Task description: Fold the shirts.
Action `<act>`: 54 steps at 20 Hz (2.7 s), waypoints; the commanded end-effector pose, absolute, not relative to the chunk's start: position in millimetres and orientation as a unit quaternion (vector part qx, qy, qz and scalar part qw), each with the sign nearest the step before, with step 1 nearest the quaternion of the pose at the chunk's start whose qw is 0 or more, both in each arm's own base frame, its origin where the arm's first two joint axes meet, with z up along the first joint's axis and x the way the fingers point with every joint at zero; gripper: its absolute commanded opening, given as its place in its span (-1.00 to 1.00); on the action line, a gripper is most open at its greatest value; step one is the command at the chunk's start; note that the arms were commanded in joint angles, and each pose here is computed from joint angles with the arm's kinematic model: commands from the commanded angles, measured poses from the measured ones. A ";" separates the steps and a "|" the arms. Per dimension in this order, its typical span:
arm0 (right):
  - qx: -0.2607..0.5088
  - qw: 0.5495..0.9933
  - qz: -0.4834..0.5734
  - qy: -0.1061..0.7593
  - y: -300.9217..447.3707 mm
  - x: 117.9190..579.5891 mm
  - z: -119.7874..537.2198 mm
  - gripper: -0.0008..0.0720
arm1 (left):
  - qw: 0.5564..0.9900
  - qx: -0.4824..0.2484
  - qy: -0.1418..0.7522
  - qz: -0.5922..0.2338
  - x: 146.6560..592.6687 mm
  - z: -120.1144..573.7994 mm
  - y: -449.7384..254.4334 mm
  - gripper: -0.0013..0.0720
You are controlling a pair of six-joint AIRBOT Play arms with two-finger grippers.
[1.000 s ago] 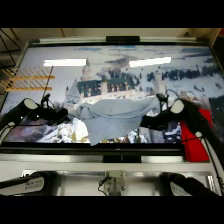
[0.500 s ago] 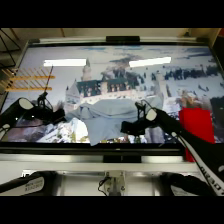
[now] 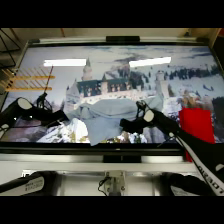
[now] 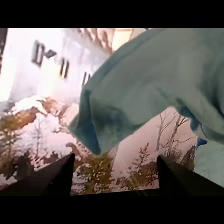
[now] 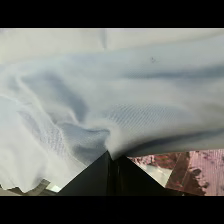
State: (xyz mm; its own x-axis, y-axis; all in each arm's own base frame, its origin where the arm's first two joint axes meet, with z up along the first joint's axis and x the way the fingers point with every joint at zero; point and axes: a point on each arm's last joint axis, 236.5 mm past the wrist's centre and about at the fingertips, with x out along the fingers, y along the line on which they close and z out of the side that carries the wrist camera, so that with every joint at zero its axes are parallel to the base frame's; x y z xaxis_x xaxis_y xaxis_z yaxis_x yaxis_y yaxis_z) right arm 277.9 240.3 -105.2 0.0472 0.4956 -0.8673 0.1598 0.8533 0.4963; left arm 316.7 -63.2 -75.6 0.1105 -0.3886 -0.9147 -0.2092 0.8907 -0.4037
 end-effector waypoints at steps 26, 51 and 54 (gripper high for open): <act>-0.049 0.969 0.096 0.221 101.1 344.8 302.9 -0.82 | 0.981 -0.170 0.000 -0.090 363.6 442.0 -20.4 -0.89; -0.072 0.935 -0.107 0.331 10.2 440.4 211.6 -0.82 | 0.944 -0.203 0.260 0.026 358.7 186.5 47.7 -0.89; 0.007 0.941 -0.059 0.334 25.4 513.8 144.1 -0.82 | 0.916 -0.227 0.329 0.024 398.4 111.7 44.4 -0.89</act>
